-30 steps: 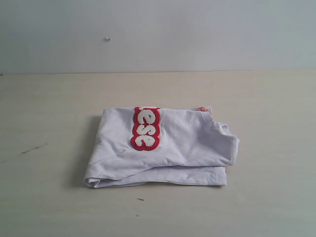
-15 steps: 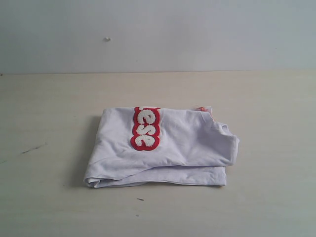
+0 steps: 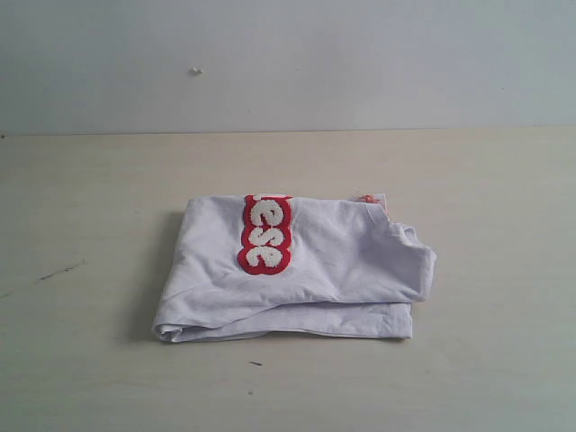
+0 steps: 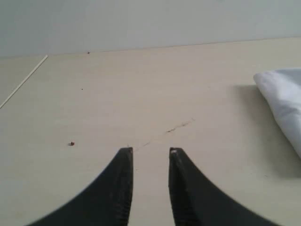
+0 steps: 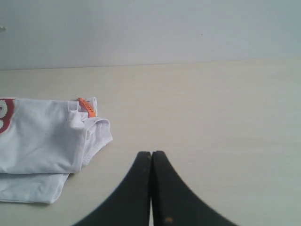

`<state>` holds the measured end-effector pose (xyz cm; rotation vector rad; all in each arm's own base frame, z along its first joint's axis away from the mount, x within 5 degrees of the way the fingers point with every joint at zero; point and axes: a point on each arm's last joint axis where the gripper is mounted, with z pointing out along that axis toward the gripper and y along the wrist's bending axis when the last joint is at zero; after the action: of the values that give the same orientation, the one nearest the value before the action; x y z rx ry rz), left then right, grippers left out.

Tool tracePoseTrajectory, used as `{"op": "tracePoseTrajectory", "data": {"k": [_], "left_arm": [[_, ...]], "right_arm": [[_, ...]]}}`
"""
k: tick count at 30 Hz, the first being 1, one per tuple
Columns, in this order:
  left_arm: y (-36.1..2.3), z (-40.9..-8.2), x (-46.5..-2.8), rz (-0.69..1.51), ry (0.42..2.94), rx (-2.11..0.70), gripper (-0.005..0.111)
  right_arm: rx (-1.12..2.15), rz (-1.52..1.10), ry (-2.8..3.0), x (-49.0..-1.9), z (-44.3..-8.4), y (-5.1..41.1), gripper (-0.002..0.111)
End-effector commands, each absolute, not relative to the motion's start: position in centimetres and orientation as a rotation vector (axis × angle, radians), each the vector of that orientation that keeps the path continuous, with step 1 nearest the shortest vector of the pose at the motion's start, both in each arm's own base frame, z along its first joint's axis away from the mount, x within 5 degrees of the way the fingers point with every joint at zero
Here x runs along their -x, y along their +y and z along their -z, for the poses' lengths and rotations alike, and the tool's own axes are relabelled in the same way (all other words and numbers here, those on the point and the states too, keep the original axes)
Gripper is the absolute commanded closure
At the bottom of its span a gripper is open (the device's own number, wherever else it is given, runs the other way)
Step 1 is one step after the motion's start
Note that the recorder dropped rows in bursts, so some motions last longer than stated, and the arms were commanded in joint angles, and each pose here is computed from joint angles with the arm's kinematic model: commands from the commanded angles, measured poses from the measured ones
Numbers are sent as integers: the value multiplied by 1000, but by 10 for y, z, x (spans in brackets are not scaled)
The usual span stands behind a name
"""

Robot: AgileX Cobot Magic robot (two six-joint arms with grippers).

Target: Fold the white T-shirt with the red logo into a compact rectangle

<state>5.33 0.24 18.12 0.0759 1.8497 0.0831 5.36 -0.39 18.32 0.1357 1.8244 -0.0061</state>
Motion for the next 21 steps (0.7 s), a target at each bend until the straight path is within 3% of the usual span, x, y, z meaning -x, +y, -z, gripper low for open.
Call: {"op": "tracePoseTrajectory", "data": {"k": [1,21], "left_arm": [[2,-181,-53,-74,1843,-67,79],[2,-181,-53,-74,1843,-67,79]], "right_arm": [[-138,20,1819,-53,-182,-5,108],[-145,12,1817,-53,-183,-5,108]]}}
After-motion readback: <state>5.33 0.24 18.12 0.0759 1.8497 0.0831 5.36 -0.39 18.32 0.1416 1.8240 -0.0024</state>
